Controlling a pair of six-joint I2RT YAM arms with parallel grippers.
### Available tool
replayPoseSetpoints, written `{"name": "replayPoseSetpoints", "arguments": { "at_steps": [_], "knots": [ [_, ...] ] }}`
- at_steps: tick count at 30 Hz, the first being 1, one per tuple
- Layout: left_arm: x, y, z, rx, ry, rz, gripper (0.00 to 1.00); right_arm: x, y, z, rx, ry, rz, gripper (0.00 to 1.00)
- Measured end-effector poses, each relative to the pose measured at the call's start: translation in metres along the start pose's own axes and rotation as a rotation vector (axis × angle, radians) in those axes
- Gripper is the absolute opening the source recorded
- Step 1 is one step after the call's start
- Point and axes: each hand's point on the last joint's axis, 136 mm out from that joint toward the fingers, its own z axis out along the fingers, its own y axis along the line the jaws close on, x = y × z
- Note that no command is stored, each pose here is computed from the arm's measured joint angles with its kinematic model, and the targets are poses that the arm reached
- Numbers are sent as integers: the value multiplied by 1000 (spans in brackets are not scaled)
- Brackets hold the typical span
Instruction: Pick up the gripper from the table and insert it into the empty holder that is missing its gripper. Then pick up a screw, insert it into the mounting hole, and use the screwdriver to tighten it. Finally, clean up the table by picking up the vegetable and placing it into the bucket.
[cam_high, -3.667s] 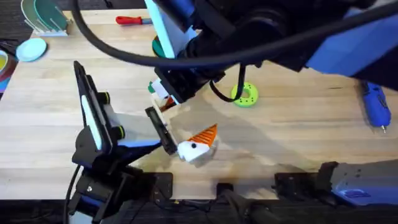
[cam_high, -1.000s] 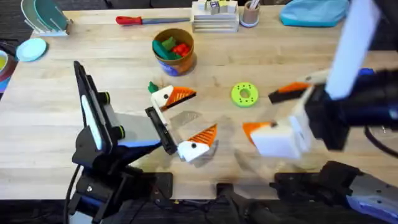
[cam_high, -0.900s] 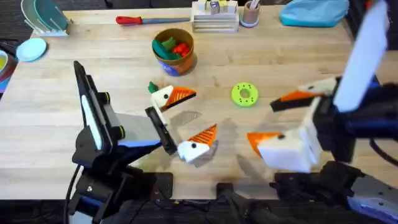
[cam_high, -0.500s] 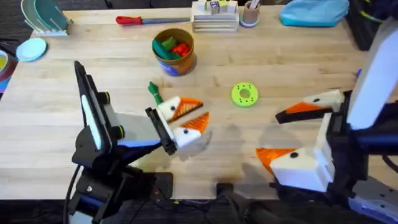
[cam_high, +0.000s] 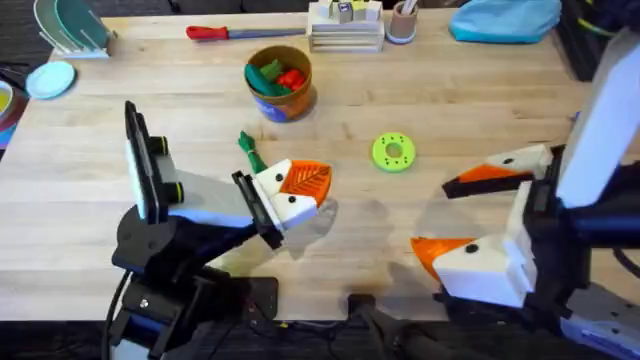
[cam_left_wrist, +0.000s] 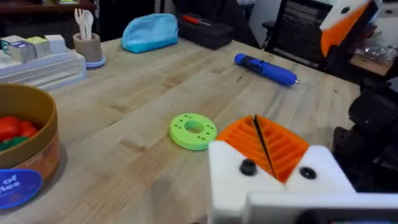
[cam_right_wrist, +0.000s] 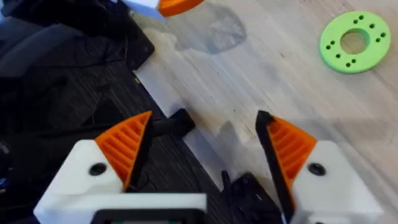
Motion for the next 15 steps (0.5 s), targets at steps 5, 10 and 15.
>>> {"name": "replayPoseSetpoints", "arguments": {
  "at_steps": [5, 10, 15],
  "knots": [
    [0, 0, 0, -1, 0, -12, 15, -5, -2, 5, 5, 5, 5, 994],
    [1, 1, 0, -3, 2, -16, 15, -10, -30, 5, 134, -15, 116, 994],
    [1, 1, 0, -4, 2, -15, 15, 4, -82, -12, 369, -19, 324, 993]
  ]
}}
